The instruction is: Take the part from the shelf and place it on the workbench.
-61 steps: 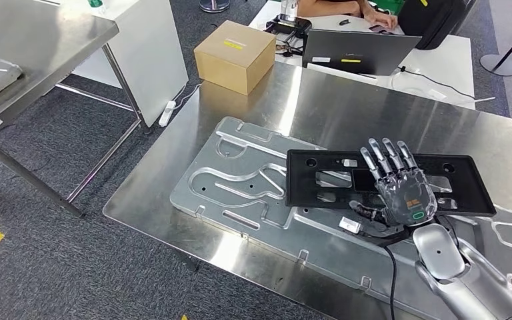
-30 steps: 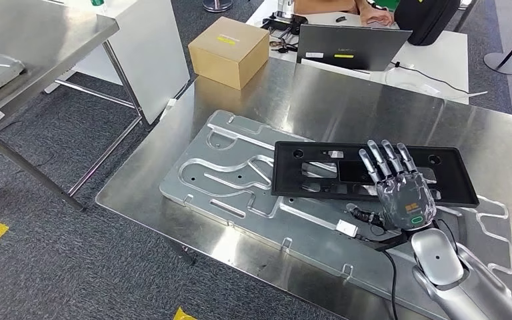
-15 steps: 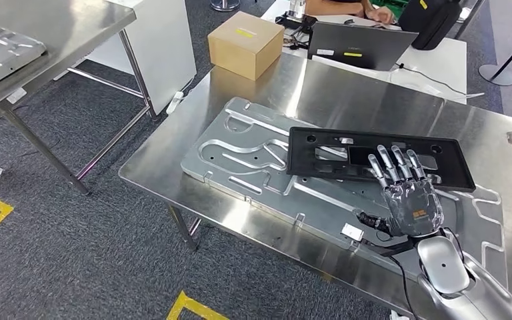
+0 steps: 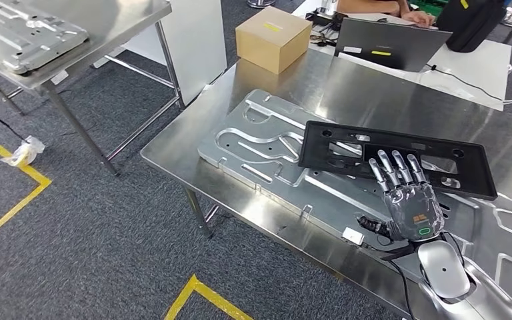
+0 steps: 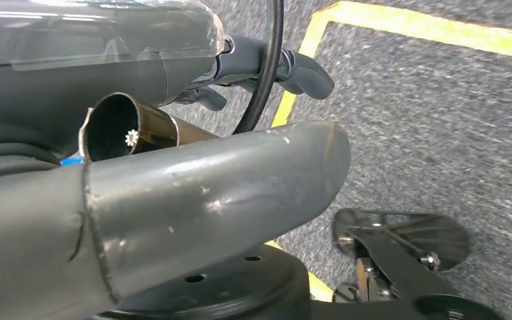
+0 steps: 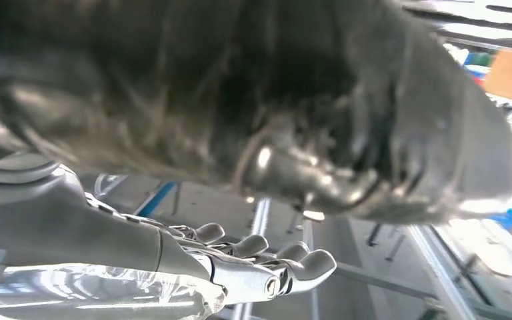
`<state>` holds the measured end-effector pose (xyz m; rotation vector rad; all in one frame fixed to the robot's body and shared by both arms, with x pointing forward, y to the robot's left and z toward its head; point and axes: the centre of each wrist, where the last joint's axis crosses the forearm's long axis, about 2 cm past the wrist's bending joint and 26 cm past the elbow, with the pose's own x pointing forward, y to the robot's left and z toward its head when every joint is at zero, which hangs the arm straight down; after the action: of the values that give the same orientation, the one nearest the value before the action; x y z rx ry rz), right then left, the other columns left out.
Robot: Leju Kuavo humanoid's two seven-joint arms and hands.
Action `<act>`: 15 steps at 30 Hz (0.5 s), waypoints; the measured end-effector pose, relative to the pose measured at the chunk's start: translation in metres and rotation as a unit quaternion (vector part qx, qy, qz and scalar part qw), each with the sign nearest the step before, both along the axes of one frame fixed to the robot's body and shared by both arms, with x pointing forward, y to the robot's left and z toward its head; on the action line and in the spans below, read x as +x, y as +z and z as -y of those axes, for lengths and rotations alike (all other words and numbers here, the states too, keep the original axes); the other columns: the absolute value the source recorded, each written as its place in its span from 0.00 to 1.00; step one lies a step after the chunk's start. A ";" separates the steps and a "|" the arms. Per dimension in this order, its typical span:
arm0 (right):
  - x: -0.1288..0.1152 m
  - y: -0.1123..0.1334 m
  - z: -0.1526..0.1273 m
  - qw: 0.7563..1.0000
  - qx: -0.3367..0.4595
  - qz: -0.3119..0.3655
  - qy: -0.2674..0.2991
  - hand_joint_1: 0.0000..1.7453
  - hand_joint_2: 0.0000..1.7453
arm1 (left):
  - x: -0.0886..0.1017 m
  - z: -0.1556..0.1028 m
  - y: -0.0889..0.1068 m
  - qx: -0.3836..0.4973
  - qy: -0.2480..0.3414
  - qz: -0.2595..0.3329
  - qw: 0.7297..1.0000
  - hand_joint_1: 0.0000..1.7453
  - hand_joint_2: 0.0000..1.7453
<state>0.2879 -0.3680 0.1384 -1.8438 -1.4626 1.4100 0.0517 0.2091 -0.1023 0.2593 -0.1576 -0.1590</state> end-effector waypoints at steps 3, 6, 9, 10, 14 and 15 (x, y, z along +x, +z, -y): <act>-0.001 -0.002 0.000 1.000 0.000 -0.003 0.001 0.00 0.00 | -0.002 0.000 0.000 0.000 0.000 -0.002 1.000 0.00 0.00; -0.002 -0.002 0.000 1.000 0.000 -0.003 0.001 0.00 0.00 | -0.001 -0.001 0.000 0.001 0.000 -0.001 1.000 0.00 0.00; -0.002 -0.001 -0.001 1.000 0.000 -0.002 0.003 0.00 0.00 | -0.001 -0.001 0.000 0.001 -0.001 -0.002 1.000 0.00 0.00; -0.002 -0.001 -0.001 1.000 0.000 -0.002 0.004 0.00 0.00 | -0.001 -0.001 0.000 0.002 -0.001 -0.003 1.000 0.00 0.00; -0.004 -0.002 0.001 1.000 -0.004 -0.006 0.006 0.00 0.00 | 0.000 -0.001 0.000 0.005 -0.002 -0.005 1.000 0.00 0.00; -0.006 -0.004 0.002 1.000 -0.005 -0.009 0.007 0.00 0.00 | 0.000 -0.001 0.000 0.005 -0.002 -0.006 1.000 0.00 0.00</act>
<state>0.2823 -0.3699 0.1348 -1.8263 -1.4657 1.4400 0.0520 0.2100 -0.1024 0.2685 -0.1463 -0.1650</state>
